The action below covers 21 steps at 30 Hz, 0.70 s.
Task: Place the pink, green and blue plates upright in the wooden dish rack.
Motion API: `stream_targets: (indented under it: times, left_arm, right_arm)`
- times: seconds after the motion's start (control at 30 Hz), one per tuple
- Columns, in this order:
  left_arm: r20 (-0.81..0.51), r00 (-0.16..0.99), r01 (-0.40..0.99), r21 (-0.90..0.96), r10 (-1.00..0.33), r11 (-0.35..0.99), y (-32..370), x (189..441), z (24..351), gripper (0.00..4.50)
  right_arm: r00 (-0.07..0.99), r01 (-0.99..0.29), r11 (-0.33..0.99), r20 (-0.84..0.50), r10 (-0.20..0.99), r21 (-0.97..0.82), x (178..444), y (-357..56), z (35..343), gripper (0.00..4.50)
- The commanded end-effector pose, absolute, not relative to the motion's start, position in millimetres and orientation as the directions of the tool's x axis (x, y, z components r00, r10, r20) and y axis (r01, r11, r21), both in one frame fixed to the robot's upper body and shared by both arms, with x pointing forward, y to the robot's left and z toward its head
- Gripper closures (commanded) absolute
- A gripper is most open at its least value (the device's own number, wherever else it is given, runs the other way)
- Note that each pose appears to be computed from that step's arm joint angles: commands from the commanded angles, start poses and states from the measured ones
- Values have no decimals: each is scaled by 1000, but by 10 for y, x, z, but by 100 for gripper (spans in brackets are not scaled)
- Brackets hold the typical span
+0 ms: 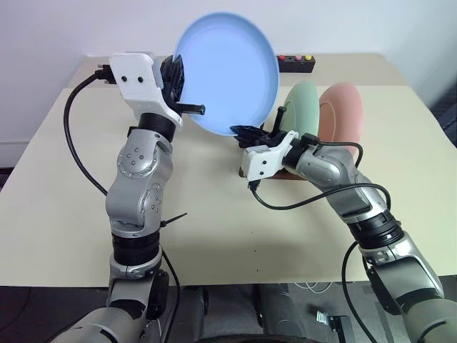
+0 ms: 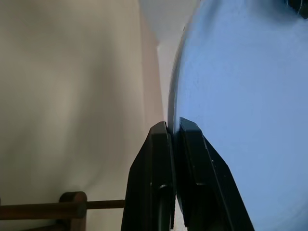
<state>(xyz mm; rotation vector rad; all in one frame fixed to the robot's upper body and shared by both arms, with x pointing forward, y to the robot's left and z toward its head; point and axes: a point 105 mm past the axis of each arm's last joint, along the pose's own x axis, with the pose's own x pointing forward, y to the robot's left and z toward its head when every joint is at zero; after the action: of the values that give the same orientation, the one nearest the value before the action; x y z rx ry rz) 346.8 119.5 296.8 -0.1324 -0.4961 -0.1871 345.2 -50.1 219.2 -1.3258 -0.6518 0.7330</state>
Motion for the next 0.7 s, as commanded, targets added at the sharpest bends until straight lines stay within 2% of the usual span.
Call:
stream_targets:
  times: [0.03,0.17,0.23,0.33,0.43,0.57,0.7]
  left_arm:
    - [585,806,222,-162,-88,962,1367,3328,3210,201]
    - [635,772,182,-240,13,954,1607,3281,3353,3]
    - [649,758,145,-257,59,955,1724,3264,3394,3]
    - [640,755,46,-272,144,961,2026,3277,3381,3]
    - [612,779,-31,-176,135,984,2202,3325,3259,3]
    - [525,848,-72,-24,73,997,2344,3423,2940,3]
    - [404,913,26,91,-60,996,2199,3481,2515,3]
  right_arm:
    - [595,-17,117,84,800,-993,3404,-478,2389,450]
    - [590,1,114,93,802,-993,3400,-482,2409,450]
    - [586,9,119,102,804,-993,3396,-482,2427,450]
    - [567,-2,193,158,808,-981,3369,-469,2546,450]
    - [537,-68,306,223,814,-950,3325,-466,2683,450]
    - [494,-233,466,309,813,-853,3244,-465,2856,450]
    - [423,-521,556,370,827,-647,3071,-454,2973,450]
